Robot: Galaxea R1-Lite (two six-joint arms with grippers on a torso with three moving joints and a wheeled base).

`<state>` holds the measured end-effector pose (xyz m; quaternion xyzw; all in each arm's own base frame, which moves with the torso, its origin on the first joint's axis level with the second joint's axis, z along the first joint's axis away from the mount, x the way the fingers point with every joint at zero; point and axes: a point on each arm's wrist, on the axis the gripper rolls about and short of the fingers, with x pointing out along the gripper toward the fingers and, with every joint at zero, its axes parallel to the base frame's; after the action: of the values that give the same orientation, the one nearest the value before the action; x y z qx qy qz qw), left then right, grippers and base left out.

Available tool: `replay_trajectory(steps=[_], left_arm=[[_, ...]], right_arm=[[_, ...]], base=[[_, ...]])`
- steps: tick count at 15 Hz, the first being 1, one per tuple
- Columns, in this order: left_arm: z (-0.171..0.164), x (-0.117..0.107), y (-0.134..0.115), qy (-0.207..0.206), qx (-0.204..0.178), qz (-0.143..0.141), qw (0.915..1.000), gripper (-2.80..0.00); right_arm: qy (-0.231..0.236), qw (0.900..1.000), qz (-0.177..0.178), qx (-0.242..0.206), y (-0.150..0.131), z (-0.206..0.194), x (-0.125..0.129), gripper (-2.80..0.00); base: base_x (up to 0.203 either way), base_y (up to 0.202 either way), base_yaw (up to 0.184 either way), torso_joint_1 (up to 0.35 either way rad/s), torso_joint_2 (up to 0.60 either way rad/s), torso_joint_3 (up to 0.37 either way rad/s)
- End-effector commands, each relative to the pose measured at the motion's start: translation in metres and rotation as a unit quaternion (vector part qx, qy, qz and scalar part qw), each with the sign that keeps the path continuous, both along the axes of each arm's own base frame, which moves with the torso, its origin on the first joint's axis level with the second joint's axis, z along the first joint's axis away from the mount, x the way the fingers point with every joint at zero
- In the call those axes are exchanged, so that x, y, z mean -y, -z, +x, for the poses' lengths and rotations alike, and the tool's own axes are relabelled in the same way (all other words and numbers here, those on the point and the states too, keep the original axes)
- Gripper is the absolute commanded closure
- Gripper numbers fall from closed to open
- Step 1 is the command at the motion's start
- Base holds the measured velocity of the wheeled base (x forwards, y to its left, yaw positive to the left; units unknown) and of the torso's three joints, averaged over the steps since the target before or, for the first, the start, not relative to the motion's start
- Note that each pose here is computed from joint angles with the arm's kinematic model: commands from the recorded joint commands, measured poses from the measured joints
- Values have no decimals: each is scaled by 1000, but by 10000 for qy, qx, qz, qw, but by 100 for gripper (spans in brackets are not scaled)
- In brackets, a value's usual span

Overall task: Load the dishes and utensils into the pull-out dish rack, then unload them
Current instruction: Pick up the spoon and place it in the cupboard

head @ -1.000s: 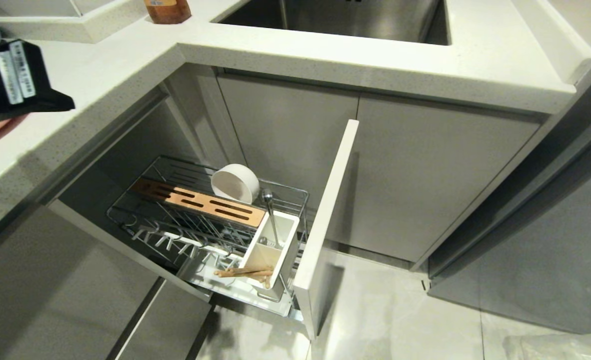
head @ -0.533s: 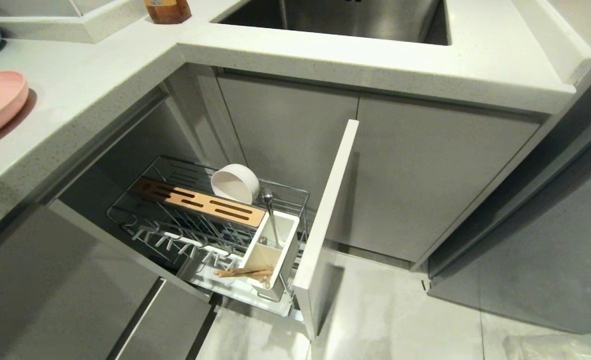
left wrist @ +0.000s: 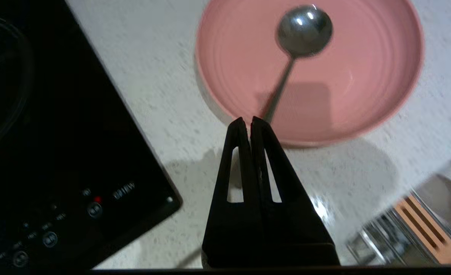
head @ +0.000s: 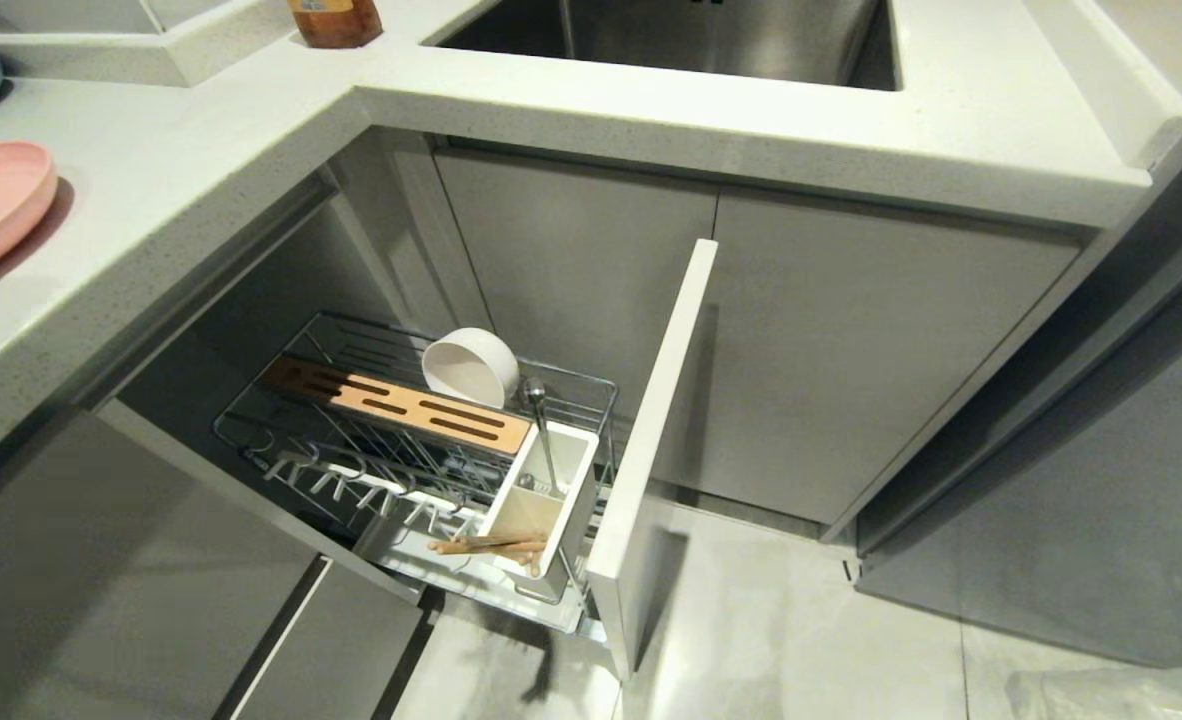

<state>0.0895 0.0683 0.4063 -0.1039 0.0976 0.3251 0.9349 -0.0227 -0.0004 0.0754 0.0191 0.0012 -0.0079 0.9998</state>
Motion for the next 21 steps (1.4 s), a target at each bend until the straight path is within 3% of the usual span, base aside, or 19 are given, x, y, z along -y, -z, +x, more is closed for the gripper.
replay_trajectory(steps=[1, 4, 6, 11, 18, 19, 21], left_arm=[[-4, -3, 0, 163, -103, -268, 9995, 0], [1, -11, -3, 657, -248, -787, 9944, 0], [13, -24, -2, 701, -345, -953, 9924, 0], [44, -51, 10, 800, -589, -1243, 9873, 0], [52, -54, 12, 984, -573, -1294, 9850, 0], [52, -54, 12, 991, -576, -1300, 9849, -280], [52, -54, 12, 1010, -570, -1311, 9846, -280]], right_arm=[[-1, 10000, 0, -13, 1, 0, 0, 0], [-3, 10000, 0, -12, 1, 0, 0, 0], [-5, 10000, 0, -12, 1, 0, 0, 0], [-6, 10000, 0, -13, 1, 0, 0, 0], [-6, 10000, 0, -8, 1, 0, 0, 0], [-8, 10000, 0, -10, 1, 0, 0, 0], [-2, 10000, 0, -17, 1, 0, 0, 0]], base=[[0, 0, 0, 0, 0, 0], [0, 0, 0, 0, 0, 0], [0, 0, 0, 0, 0, 0], [0, 0, 0, 0, 0, 0], [0, 0, 0, 0, 0, 0], [0, 0, 0, 0, 0, 0], [0, 0, 0, 0, 0, 0]])
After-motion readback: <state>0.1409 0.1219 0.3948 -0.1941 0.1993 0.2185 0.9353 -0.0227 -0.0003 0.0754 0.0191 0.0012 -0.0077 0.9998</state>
